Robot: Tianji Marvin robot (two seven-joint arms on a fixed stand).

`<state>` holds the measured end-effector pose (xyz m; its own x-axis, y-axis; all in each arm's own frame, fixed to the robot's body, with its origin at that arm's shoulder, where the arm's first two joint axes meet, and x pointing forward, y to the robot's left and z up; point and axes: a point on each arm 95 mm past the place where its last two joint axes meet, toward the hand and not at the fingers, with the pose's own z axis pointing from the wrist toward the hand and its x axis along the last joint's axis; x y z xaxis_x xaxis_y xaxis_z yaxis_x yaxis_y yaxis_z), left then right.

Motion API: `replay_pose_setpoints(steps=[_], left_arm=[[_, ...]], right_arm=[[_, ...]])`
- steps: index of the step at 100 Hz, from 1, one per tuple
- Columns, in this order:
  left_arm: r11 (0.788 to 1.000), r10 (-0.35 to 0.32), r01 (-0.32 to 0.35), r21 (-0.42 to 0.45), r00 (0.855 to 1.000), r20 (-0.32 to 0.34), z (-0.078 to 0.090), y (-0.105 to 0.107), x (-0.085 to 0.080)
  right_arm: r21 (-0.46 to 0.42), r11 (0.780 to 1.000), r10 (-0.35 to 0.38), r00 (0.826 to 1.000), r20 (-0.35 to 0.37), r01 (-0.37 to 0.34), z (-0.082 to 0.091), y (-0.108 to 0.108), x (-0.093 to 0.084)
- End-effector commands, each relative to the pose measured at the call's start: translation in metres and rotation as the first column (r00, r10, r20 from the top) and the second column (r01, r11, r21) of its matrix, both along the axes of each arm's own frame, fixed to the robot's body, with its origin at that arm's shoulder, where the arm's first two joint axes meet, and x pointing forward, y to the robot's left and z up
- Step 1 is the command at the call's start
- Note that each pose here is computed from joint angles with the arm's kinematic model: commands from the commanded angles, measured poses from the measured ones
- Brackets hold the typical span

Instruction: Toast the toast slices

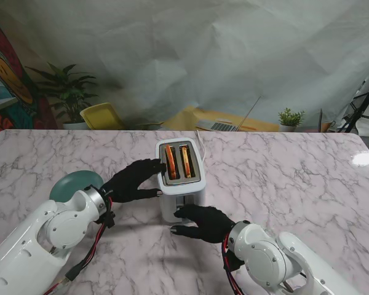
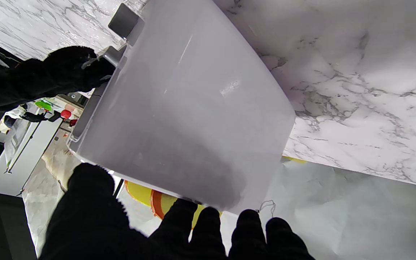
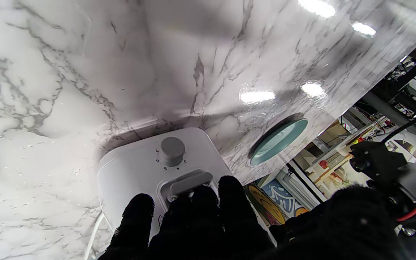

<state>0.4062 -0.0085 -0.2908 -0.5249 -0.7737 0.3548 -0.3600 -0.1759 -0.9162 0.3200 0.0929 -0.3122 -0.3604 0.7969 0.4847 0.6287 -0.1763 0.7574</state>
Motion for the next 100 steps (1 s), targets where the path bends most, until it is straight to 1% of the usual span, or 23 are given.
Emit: replay_pose_setpoints(steps=[1, 23, 38, 48, 60, 76, 90, 100], left_arm=[[1.0, -0.005, 0.006, 0.017, 0.999, -0.037, -0.012, 0.0, -0.004], [1.0, -0.004, 0.005, 0.018, 0.999, -0.034, -0.012, 0.001, -0.004], [1.0, -0.002, 0.003, 0.018, 0.999, -0.035, -0.012, 0.002, -0.005], [1.0, -0.001, 0.002, 0.018, 0.999, -0.035, -0.012, 0.002, -0.005], [1.0, 0.0, 0.001, 0.018, 0.999, -0.035, -0.012, 0.002, -0.005], [1.0, -0.002, 0.002, 0.017, 0.999, -0.035, -0.013, 0.001, -0.006], [1.0, -0.002, 0.003, 0.014, 0.999, -0.033, -0.013, 0.0, -0.006], [1.0, -0.002, 0.002, 0.013, 1.0, -0.031, -0.013, -0.001, -0.005]], right_arm=[[-0.02, 1.0, -0.012, 0.998, -0.056, 0.011, -0.02, -0.003, -0.003], [-0.019, 1.0, -0.014, 0.995, -0.096, 0.012, -0.031, -0.004, -0.001], [-0.018, 1.0, -0.014, 0.996, -0.092, 0.013, -0.031, -0.004, -0.001], [-0.012, 1.0, -0.008, 0.997, -0.077, 0.007, -0.027, -0.004, -0.001], [0.004, 1.0, 0.001, 1.0, -0.03, -0.001, -0.015, -0.003, -0.005], [0.026, 0.999, 0.025, 0.999, 0.048, -0.026, 0.008, -0.002, -0.012], [0.029, 0.998, 0.05, 0.99, 0.129, -0.054, 0.031, -0.003, -0.017], [0.037, 0.997, 0.06, 0.979, 0.196, -0.068, 0.047, -0.004, -0.022]])
